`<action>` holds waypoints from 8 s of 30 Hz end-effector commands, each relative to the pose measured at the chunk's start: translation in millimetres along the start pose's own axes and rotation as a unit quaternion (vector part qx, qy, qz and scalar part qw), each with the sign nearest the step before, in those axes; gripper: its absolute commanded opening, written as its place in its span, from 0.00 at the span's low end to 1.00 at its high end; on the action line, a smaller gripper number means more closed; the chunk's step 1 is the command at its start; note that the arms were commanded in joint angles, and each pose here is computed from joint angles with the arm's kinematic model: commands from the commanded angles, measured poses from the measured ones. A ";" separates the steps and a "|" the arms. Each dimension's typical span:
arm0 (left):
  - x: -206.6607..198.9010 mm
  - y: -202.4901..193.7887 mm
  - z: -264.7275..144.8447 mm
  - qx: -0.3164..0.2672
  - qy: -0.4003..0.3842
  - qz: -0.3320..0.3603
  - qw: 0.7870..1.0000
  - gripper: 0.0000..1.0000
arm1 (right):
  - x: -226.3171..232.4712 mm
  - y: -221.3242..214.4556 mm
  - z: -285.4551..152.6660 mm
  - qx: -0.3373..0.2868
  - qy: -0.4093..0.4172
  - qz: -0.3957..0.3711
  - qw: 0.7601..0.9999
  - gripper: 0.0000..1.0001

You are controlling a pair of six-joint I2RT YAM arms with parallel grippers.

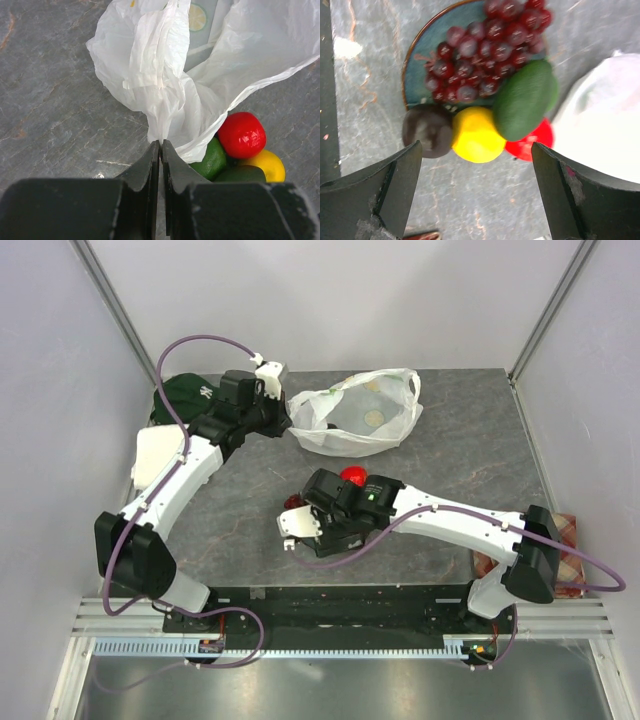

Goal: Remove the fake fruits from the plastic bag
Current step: Place the fake fruit on the plate, then adjust the plastic bag at the center of the board, then take out the fake fruit from the plastic bag, then place the fake fruit on the plate.

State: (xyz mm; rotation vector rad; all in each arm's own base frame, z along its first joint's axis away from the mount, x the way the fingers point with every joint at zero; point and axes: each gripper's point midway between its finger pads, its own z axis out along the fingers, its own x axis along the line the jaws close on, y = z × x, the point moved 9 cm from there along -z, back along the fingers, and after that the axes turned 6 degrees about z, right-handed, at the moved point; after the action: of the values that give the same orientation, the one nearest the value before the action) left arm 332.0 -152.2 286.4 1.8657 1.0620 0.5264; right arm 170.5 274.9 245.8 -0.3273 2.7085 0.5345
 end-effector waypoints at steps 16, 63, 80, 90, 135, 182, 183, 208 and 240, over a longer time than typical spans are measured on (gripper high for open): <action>-11.1 13.4 -12.1 -0.026 -0.047 -0.024 0.998 0.03 | -146.2 -54.3 -55.8 -0.141 -0.239 0.370 0.887 0.59; -1.0 -86.3 -13.7 0.142 0.025 -0.065 0.987 0.02 | -209.8 -113.2 150.5 -0.179 0.052 0.440 0.878 0.98; 4.5 -82.3 -14.2 0.142 0.029 -0.062 0.988 0.02 | -223.3 -98.9 194.2 -0.191 0.017 0.461 0.866 0.98; 5.4 -85.9 -12.1 0.149 0.026 -0.066 0.986 0.02 | -238.6 -76.8 202.8 -0.234 -0.010 0.481 0.845 0.98; 36.1 -63.1 14.5 0.161 0.105 -0.012 0.981 0.02 | -176.5 -241.7 38.2 -0.076 -0.176 0.593 0.782 0.44; 27.3 -67.8 35.3 0.176 0.068 -0.027 0.982 0.02 | -242.9 -166.2 187.1 -0.094 -0.143 0.555 0.814 0.85; 27.1 -67.8 35.4 0.175 0.067 -0.027 0.982 0.02 | -244.6 -164.1 184.1 -0.098 -0.145 0.553 0.815 0.83; 29.1 -34.7 41.7 0.125 0.065 -0.020 0.990 0.02 | -173.4 -132.2 4.7 -0.174 -0.114 0.492 0.846 0.46; 35.1 92.8 -9.1 -0.078 0.041 -0.100 0.991 0.02 | -42.1 -68.5 -53.6 -0.132 0.030 0.287 0.948 0.52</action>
State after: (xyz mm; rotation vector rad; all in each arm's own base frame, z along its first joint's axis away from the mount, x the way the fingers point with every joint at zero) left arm 388.6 -142.3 356.1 1.6553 1.2056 0.5363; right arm 227.1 212.5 306.8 0.5995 2.7223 1.2944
